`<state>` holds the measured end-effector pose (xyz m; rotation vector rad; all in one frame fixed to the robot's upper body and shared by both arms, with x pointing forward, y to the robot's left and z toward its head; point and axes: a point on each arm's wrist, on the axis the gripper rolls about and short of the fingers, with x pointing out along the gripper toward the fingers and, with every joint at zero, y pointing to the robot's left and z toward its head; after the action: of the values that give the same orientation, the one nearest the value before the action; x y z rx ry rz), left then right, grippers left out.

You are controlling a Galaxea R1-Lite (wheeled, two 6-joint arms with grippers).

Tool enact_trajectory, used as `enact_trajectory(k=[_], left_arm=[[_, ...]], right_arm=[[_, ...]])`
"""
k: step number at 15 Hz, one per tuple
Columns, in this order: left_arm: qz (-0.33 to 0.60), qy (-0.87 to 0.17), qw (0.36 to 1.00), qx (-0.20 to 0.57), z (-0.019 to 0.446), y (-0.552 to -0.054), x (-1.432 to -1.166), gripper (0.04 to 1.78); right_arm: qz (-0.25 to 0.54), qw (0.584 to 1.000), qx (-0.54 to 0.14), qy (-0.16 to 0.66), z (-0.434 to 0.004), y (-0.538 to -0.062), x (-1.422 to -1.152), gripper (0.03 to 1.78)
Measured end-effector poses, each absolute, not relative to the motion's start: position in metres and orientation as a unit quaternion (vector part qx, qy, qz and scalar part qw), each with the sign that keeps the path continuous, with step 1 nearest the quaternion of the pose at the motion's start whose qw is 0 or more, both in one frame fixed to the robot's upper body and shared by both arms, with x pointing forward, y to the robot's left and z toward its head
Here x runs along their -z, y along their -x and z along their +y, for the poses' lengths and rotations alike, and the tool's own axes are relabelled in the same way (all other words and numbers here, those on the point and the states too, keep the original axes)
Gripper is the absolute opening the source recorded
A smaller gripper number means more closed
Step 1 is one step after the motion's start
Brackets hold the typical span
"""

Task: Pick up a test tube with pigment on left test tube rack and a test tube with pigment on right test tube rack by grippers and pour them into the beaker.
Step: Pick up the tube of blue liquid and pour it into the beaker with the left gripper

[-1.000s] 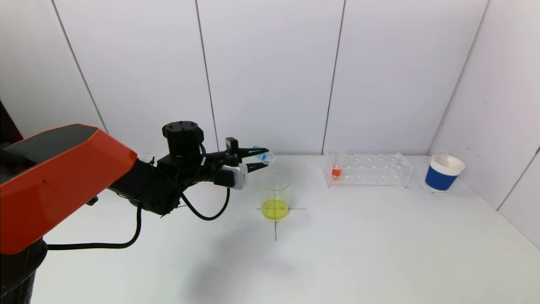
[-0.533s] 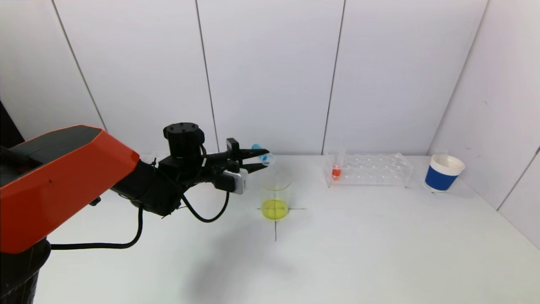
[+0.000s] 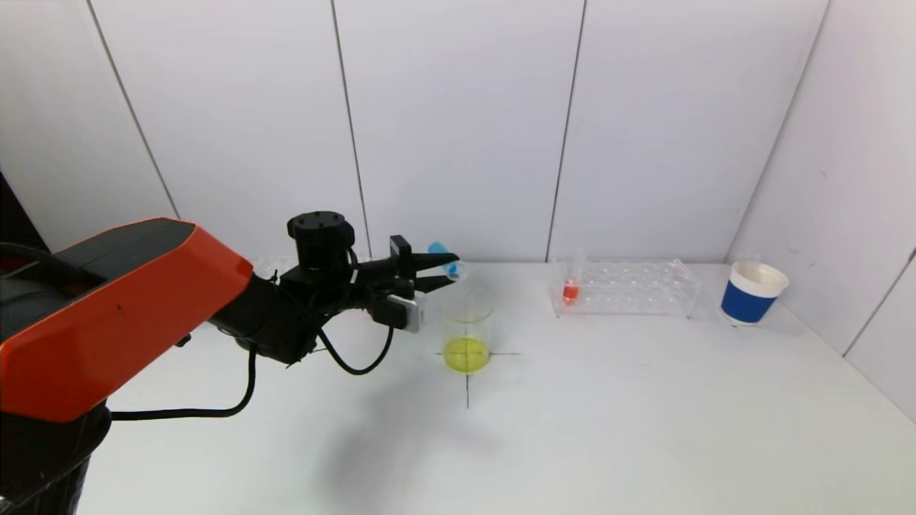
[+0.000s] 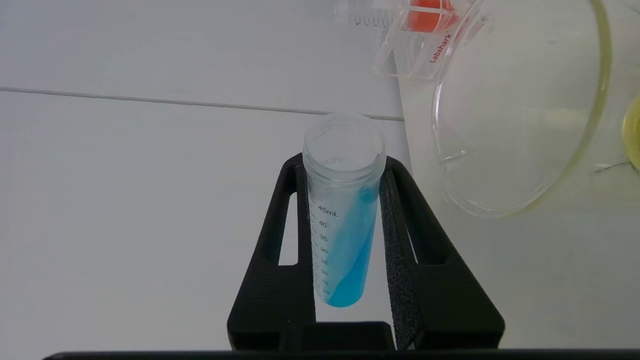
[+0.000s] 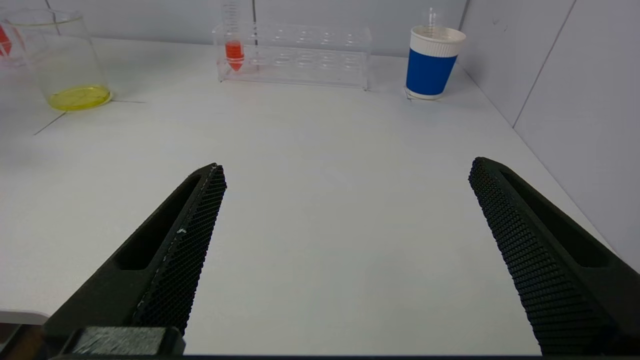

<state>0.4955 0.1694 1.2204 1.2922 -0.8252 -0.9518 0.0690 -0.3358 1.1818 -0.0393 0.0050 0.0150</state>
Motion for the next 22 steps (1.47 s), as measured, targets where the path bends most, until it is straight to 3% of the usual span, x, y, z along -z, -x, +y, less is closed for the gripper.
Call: enact_trajectory(k=[22], left_arm=[[-0.399,-0.596,0.573,0.397,0.1661,-0.4978,-1.2192,0.42]], right_arm=[[0.002,1.0,-0.007,0.02,-0.3358,-0.069,-1.1818,1.77]])
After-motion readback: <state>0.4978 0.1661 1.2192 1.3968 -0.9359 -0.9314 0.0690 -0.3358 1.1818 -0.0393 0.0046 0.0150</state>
